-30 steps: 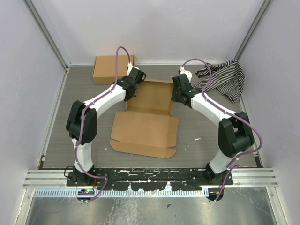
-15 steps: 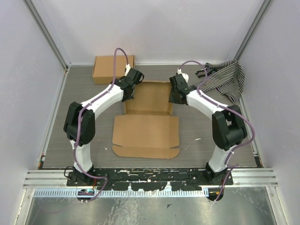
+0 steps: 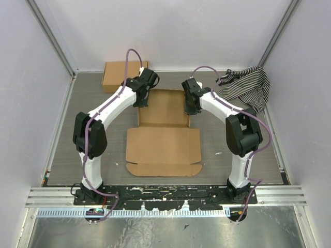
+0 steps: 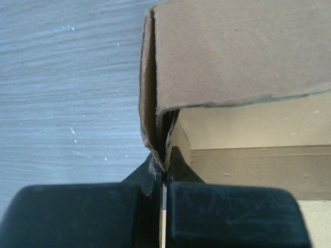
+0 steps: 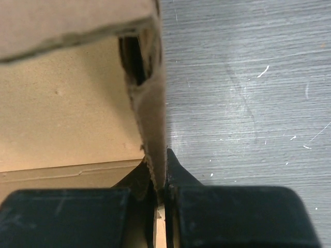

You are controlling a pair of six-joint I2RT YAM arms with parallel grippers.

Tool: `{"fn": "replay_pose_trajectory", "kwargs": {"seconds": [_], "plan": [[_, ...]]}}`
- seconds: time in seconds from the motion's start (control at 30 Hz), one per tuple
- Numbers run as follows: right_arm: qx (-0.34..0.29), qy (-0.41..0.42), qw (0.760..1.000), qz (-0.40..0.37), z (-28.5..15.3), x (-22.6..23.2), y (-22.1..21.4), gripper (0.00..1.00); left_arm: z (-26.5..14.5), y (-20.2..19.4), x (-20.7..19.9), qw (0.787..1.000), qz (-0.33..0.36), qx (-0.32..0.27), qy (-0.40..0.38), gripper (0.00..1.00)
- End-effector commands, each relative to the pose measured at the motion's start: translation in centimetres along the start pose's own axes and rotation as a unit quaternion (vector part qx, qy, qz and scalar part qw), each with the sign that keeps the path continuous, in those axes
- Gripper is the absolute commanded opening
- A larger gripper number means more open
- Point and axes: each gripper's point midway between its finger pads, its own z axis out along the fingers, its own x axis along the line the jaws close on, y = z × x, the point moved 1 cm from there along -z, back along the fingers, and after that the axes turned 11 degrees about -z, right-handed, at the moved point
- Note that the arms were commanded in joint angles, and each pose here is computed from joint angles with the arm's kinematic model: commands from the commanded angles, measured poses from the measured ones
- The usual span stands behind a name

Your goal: Fold the paper box

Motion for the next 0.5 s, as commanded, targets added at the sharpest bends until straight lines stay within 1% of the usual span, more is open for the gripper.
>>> {"fn": "replay_pose_trajectory", "kwargs": {"seconds": [0.0,0.03,0.07,0.13,0.2,0.23,0.27,0.3,0.33,0.37,0.43,0.47], "plan": [[0.104,-0.013,0.994,-0.017,-0.6,-1.4,-4.4,0.01,-1.3,-2.0,1.9,0.996,0.042,0.077,0.020,0.01],[0.109,0.001,0.994,-0.012,-0.8,-1.0,-4.9,0.01,-1.4,-2.4,1.8,0.995,0.041,0.086,0.014,0.04],[0.110,0.007,0.994,-0.005,-1.2,-0.8,-5.3,0.05,-1.5,-2.9,1.6,0.995,0.038,0.097,0.005,0.11],[0.110,0.013,0.994,0.003,-2.0,-0.9,-5.9,0.16,-1.7,-3.9,1.3,0.993,0.031,0.116,-0.011,0.25],[0.104,0.021,0.994,0.005,-3.0,-0.8,-5.7,0.23,-2.0,-4.6,1.4,0.991,0.022,0.128,-0.022,0.44],[0.099,0.026,0.995,0.005,-3.5,-0.8,-5.4,0.28,-2.2,-4.9,1.5,0.990,0.017,0.134,-0.029,0.51],[0.092,0.031,0.995,0.005,-4.2,-0.7,-5.0,0.35,-2.5,-5.0,1.7,0.990,0.012,0.137,-0.032,0.58],[0.085,0.035,0.996,0.003,-4.8,-0.7,-4.5,0.44,-2.8,-5.0,2.1,0.990,0.008,0.137,-0.034,0.62],[0.076,0.036,0.996,-0.002,-5.4,-0.8,-4.0,0.52,-3.4,-4.8,2.6,0.991,0.001,0.132,-0.035,0.69],[0.065,0.031,0.997,-0.006,-6.1,-1.0,-3.3,0.55,-3.8,-4.5,3.1,0.991,-0.005,0.128,-0.038,0.72],[0.033,0.018,0.999,-0.025,-7.5,-1.7,-1.4,0.56,-4.7,-3.7,4.0,0.992,-0.024,0.117,-0.047,0.73],[0.012,0.007,0.999,-0.047,-8.0,-2.3,-0.3,0.56,-5.1,-3.2,4.6,0.992,-0.036,0.111,-0.053,0.72]]}}
